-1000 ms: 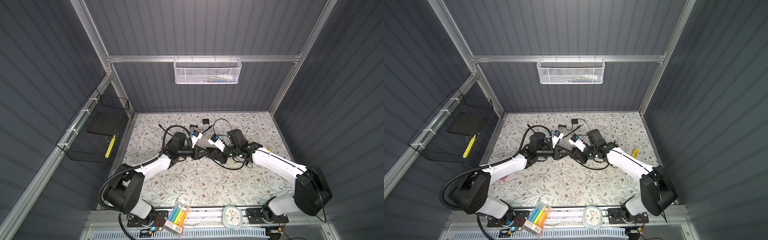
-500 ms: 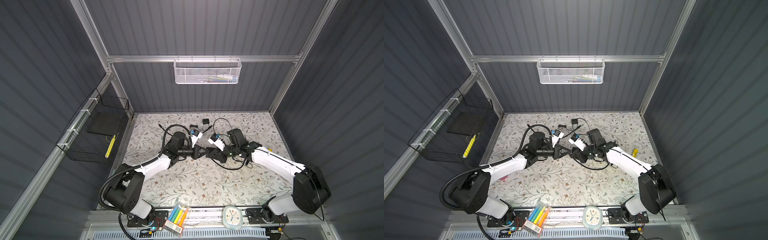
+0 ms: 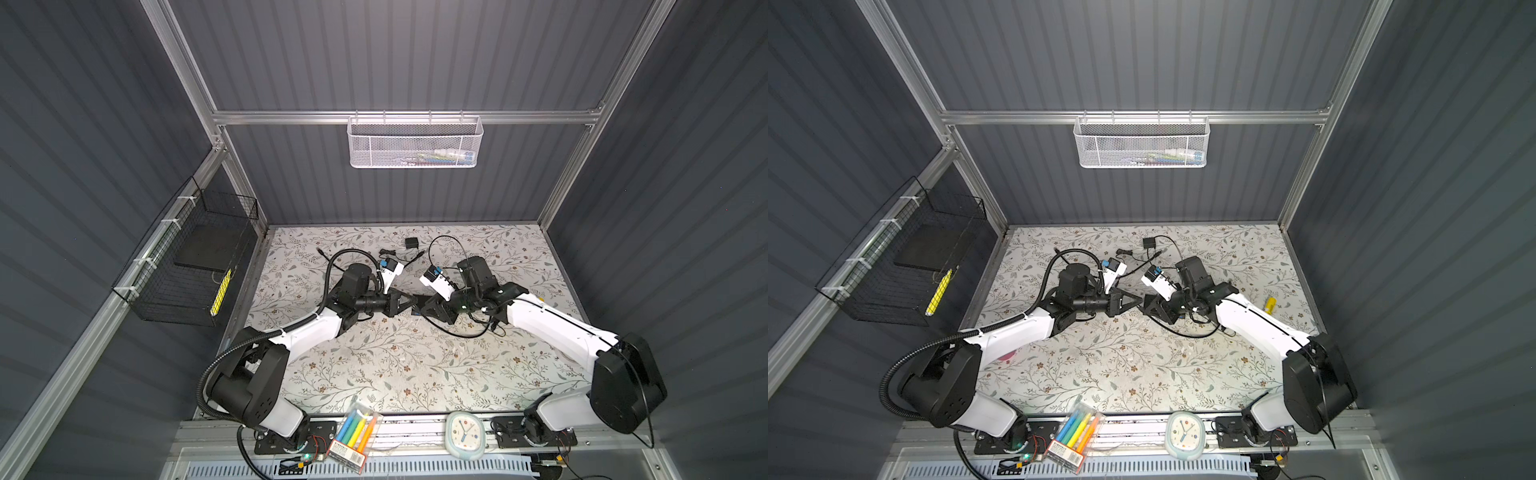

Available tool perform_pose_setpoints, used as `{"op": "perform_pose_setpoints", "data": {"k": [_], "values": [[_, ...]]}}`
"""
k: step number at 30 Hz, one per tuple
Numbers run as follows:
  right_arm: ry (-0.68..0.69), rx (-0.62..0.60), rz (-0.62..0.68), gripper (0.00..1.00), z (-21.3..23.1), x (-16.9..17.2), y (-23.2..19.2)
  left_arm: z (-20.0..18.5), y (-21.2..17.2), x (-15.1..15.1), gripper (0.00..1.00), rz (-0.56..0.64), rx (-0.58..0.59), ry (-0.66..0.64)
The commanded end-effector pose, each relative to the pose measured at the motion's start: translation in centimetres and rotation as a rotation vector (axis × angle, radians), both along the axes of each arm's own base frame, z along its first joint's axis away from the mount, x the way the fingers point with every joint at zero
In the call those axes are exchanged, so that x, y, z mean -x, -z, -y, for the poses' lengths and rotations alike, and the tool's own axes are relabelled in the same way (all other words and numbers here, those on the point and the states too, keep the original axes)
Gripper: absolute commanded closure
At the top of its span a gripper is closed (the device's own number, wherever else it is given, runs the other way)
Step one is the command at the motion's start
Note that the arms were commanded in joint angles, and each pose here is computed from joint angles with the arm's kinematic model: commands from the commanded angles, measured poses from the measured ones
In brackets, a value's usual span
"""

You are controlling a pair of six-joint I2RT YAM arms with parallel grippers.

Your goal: Insert the plug into the switch port

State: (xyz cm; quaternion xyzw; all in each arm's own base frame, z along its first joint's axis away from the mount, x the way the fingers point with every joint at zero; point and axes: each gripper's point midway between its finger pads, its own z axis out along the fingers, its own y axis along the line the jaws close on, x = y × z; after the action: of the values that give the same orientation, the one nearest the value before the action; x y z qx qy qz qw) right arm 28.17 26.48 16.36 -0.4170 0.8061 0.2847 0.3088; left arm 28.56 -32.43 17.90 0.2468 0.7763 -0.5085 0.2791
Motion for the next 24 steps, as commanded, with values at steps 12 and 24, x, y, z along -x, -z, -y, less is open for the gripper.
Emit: {"op": "perform_pose_setpoints", "data": {"k": [12,24], "values": [[0.057,0.108,0.120,0.60,-0.1,0.3,2.5,0.4,1.9,-1.4,1.00,-0.150,-0.058,-0.068],[0.037,0.153,0.179,0.61,-2.9,-2.2,3.2,-0.3,2.4,-0.5,1.00,-0.164,-0.094,-0.069]]}}
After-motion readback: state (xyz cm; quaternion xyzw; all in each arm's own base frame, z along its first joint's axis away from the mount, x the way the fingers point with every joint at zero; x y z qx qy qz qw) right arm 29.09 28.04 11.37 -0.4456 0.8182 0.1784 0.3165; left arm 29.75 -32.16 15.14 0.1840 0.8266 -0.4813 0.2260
